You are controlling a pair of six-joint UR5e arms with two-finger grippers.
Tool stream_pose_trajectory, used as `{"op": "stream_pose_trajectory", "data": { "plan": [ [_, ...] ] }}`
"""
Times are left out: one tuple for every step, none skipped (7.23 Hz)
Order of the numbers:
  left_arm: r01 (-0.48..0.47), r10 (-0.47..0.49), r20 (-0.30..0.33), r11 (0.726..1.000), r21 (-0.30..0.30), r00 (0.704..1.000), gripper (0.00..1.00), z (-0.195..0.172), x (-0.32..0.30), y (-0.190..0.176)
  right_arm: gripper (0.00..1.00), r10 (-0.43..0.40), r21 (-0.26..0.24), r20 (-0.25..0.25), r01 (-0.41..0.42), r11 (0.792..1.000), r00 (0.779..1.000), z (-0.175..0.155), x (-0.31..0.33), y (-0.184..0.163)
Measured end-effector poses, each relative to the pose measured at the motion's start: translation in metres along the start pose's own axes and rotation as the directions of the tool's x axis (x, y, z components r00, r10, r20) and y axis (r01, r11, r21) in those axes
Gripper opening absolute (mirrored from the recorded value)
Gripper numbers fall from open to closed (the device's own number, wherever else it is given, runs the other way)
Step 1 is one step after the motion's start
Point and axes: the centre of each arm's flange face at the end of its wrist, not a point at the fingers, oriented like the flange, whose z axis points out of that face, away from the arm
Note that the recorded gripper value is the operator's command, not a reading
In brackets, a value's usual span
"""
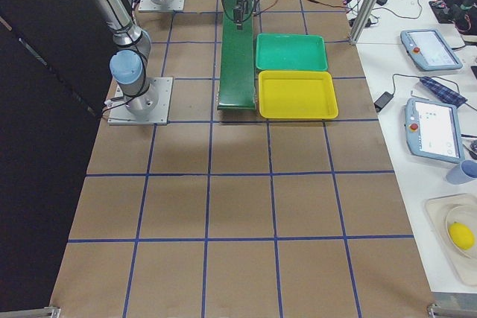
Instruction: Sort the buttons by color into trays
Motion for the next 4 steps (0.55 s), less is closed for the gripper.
{"op": "stream_pose_trajectory", "data": {
  "plan": [
    [0.01, -0.01, 0.002, 1.0, -0.019, 1.0, 1.0, 0.0, -0.004, 0.001, 1.0, 0.0, 0.008, 0.003, 0.0, 1.0, 1.0, -0.001, -0.001, -0.002],
    [0.017, -0.017, 0.002, 0.999, -0.035, 1.0, 1.0, 0.001, -0.008, -0.003, 1.0, -0.001, 0.01, 0.002, 0.001, 1.0, 1.0, 0.0, -0.001, -0.002],
    [0.02, -0.02, 0.006, 0.999, -0.043, 1.0, 1.0, 0.001, -0.01, -0.011, 1.0, -0.002, 0.006, 0.0, 0.002, 1.0, 1.0, 0.002, 0.0, -0.002],
    [0.022, -0.021, 0.018, 0.998, -0.054, 1.0, 1.0, 0.005, -0.014, -0.02, 1.0, -0.003, 0.001, -0.007, 0.003, 1.0, 1.0, 0.003, 0.001, -0.002]
  ]
}}
